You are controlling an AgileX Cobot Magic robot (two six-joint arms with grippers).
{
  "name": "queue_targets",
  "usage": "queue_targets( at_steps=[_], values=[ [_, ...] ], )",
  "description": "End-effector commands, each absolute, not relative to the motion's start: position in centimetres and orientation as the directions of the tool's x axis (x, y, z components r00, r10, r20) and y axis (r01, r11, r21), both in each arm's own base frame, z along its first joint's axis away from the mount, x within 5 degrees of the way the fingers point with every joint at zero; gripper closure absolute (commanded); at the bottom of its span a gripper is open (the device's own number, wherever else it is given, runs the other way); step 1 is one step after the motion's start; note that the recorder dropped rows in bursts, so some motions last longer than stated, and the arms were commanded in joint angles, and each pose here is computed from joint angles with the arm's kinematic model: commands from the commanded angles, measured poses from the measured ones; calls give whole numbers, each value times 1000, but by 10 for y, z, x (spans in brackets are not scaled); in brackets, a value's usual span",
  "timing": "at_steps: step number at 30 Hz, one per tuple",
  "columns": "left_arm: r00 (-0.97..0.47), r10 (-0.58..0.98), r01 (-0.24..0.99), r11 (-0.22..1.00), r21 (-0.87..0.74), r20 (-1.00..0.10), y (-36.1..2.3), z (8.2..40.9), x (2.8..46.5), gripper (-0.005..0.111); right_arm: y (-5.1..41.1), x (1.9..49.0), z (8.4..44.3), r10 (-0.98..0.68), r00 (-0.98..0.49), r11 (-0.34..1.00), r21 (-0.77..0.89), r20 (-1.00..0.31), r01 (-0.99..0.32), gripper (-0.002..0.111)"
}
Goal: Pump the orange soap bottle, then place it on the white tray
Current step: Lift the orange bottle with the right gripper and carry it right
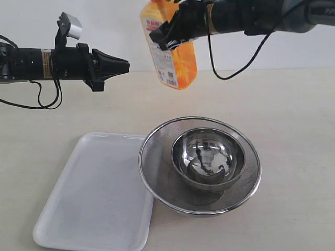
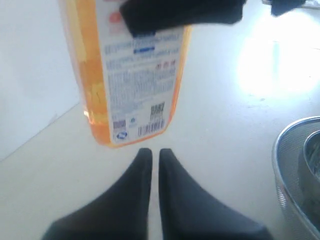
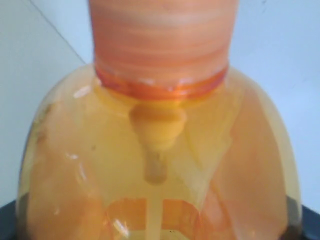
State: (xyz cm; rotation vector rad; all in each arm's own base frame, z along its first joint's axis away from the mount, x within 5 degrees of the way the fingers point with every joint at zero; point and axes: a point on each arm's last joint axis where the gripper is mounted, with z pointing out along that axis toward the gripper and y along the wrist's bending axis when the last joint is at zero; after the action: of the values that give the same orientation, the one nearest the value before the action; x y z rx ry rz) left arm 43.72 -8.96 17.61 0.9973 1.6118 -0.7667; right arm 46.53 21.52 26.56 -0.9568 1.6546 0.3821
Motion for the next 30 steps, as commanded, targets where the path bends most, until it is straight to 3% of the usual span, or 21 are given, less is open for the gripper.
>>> queue_targets(
  at_steps=[1, 5, 10, 16, 24, 30],
  values=[
    [-113, 196, 898, 439, -16, -974, -92, 182, 436, 102, 198, 458, 317, -306, -2, 676, -216, -952, -704, 108],
    [-99, 174, 911, 412, -19, -980, -94, 187, 434, 102, 167, 447, 301, -328, -103, 739, -187, -939, -647, 108],
    [-71, 184, 915, 403, 9, -980, -94, 206, 429, 102, 121, 418, 301, -345, -205, 871, -231, -916, -433, 108],
    [-54, 223, 908, 416, 45, -973, -93, 223, 425, 102, 92, 375, 310, -349, -249, 923, -285, -903, -260, 108],
    [-44, 226, 911, 408, 54, -973, -96, 250, 404, 102, 65, 317, 311, -304, -296, 953, -283, -906, -111, 108],
    [9, 333, 922, 363, 137, -943, -116, 268, 368, 102, 71, 280, 295, -332, -325, 943, -313, -885, -113, 108]
  ],
)
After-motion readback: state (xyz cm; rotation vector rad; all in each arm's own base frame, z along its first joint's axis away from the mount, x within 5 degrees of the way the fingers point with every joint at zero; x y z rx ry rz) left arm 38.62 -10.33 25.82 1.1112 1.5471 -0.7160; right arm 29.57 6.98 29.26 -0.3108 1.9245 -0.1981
